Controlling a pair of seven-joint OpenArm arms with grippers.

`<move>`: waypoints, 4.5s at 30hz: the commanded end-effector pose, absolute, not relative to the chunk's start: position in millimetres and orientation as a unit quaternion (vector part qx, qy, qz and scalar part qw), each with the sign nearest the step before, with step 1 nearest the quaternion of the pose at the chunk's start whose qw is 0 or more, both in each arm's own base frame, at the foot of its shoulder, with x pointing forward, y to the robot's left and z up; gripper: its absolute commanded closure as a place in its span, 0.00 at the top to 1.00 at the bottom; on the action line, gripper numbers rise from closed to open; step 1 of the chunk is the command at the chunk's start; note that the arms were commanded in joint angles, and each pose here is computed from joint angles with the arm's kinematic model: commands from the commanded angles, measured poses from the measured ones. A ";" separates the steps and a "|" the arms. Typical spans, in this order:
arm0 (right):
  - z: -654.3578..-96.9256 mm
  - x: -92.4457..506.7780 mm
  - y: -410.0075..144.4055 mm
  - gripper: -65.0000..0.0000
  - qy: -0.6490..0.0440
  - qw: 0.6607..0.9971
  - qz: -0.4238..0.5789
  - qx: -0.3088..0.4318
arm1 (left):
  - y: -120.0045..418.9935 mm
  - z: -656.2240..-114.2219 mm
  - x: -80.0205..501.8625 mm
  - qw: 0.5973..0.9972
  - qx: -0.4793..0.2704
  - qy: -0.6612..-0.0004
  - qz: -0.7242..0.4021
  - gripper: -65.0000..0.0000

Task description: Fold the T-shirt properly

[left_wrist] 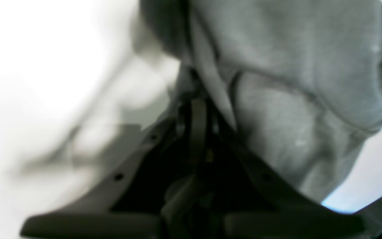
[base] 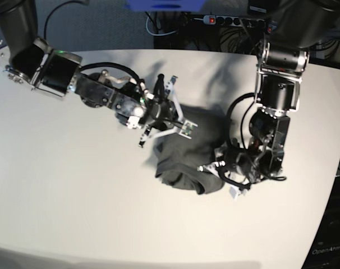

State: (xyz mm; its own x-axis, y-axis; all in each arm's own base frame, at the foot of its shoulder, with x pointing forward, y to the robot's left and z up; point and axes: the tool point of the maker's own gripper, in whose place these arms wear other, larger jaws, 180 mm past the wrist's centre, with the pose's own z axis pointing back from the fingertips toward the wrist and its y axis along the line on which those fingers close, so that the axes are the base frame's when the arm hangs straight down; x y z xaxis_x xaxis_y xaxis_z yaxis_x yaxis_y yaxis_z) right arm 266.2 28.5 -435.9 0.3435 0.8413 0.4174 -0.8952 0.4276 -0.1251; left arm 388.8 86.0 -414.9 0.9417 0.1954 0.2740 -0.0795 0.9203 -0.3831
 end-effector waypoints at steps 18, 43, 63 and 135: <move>-427.7 300.7 -49.1 0.00 -0.183 0.840 0.510 -0.020 | 96.1 -281.7 414.3 0.916 -0.301 -0.262 0.044 0.03; -354.4 272.6 -182.4 0.00 -0.256 0.915 0.310 -0.041 | 262.5 -305.0 280.2 0.962 -0.104 -0.242 0.072 0.03; -405.3 185.0 -179.1 0.00 -0.246 0.941 0.233 0.012 | 239.3 -344.5 196.8 0.982 -0.100 -0.155 0.039 0.03; -586.8 -87.0 -158.5 0.00 -0.104 0.975 0.195 0.036 | 226.3 -584.4 -57.2 0.999 0.008 0.042 -0.034 0.03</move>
State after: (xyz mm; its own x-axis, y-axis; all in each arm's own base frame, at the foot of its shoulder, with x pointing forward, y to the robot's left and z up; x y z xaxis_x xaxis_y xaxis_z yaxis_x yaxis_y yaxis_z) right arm -83.9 -154.5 -589.7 0.9039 0.3705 0.2136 -0.3876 0.9209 0.0427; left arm -57.6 219.5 -587.2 0.9945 -0.0634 -0.0838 0.0635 0.9980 -0.0014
